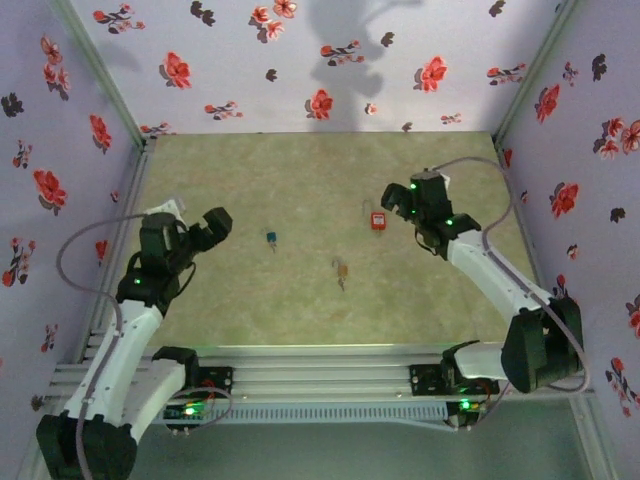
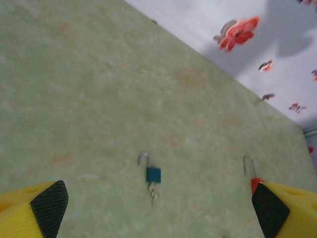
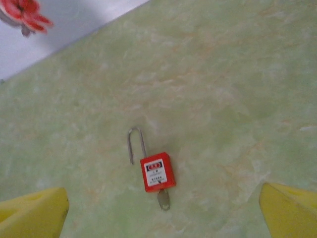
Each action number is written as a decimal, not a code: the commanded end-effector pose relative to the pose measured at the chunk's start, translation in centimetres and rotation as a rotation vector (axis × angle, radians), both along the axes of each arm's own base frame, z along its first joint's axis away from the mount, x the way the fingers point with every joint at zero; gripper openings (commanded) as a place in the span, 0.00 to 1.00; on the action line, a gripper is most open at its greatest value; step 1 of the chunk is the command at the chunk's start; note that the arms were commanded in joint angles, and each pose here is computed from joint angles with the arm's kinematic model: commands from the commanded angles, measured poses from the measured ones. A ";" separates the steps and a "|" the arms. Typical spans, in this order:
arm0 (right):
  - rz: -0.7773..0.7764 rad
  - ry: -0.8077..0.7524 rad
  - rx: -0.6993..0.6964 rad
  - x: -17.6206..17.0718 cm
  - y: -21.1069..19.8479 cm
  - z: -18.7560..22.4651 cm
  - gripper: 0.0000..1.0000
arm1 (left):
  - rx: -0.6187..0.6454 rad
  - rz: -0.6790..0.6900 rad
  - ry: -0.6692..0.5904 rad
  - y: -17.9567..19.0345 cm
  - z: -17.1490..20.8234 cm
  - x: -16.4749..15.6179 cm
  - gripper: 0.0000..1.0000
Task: Lock with the key
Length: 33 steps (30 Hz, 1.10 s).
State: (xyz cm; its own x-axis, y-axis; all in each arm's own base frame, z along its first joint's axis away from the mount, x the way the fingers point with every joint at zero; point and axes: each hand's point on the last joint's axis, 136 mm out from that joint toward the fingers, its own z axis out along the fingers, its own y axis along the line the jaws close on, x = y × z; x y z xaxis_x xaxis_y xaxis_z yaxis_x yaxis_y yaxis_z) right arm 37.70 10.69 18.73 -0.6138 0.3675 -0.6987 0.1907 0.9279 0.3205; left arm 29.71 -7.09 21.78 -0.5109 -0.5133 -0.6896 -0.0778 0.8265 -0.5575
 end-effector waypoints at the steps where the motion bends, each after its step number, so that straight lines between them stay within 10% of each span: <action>1: 0.035 0.132 -0.197 -1.5 -0.3 -1.9 0.99 | 0.054 0.059 0.070 0.4 -2.2 -1.2 1.00; 33: 0.225 0.440 -0.302 1.6 5.2 -11.2 0.85 | 0.159 -0.044 0.098 -6.4 -3.3 -3.2 1.00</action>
